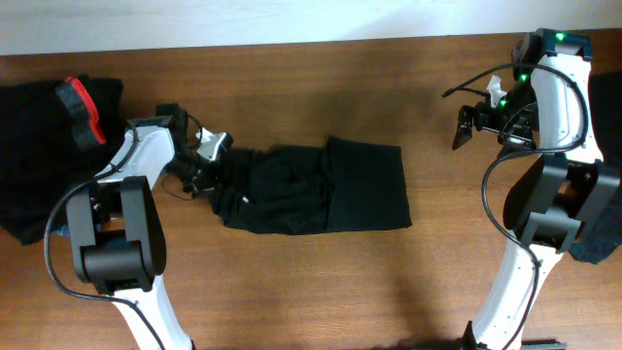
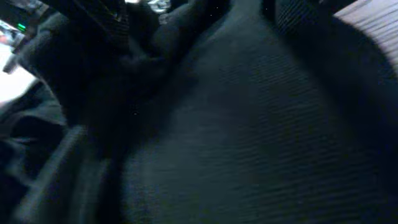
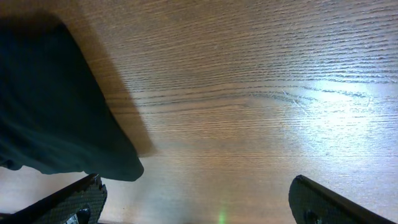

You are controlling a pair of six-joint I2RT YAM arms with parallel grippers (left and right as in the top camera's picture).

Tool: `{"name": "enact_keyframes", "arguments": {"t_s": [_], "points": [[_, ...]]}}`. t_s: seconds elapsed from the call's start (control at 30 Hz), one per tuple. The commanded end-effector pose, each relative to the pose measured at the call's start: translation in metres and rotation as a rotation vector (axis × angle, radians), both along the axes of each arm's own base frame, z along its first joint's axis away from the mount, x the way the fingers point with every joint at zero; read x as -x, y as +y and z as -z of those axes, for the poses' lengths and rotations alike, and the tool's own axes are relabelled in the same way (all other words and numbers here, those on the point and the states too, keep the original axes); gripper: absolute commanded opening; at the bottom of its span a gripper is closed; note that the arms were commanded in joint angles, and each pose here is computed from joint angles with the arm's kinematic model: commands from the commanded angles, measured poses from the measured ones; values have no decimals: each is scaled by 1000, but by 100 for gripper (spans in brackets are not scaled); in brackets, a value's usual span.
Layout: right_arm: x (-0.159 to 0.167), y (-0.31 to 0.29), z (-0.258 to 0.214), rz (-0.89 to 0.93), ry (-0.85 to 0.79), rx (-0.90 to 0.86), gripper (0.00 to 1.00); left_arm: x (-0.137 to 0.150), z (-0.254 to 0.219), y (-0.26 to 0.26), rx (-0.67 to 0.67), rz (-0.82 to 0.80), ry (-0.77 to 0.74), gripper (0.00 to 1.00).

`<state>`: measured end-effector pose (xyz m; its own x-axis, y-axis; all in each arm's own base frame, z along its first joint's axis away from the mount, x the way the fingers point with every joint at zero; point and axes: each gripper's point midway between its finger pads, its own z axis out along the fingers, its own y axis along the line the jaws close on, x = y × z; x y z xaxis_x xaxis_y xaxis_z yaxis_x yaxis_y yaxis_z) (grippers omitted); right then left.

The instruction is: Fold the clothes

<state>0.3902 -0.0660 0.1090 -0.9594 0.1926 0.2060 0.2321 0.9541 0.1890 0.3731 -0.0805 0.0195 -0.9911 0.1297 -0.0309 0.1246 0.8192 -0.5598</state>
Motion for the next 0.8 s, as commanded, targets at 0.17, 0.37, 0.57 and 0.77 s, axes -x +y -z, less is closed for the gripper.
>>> {"name": "enact_keyframes", "arguments": {"t_s": [0.17, 0.37, 0.57, 0.77], "points": [[-3, 2, -8, -1, -25, 5, 99, -3, -8, -15, 130, 30, -42, 60], [-3, 2, -8, -1, -24, 5, 99, -10, -14, 1, 180, -35, -55, 47], [-3, 2, -8, -1, -24, 5, 99, -19, -31, -1, 307, -53, -110, 52], [-3, 2, -8, -1, -24, 5, 99, -16, -31, -12, 310, -22, -106, 54]]}}
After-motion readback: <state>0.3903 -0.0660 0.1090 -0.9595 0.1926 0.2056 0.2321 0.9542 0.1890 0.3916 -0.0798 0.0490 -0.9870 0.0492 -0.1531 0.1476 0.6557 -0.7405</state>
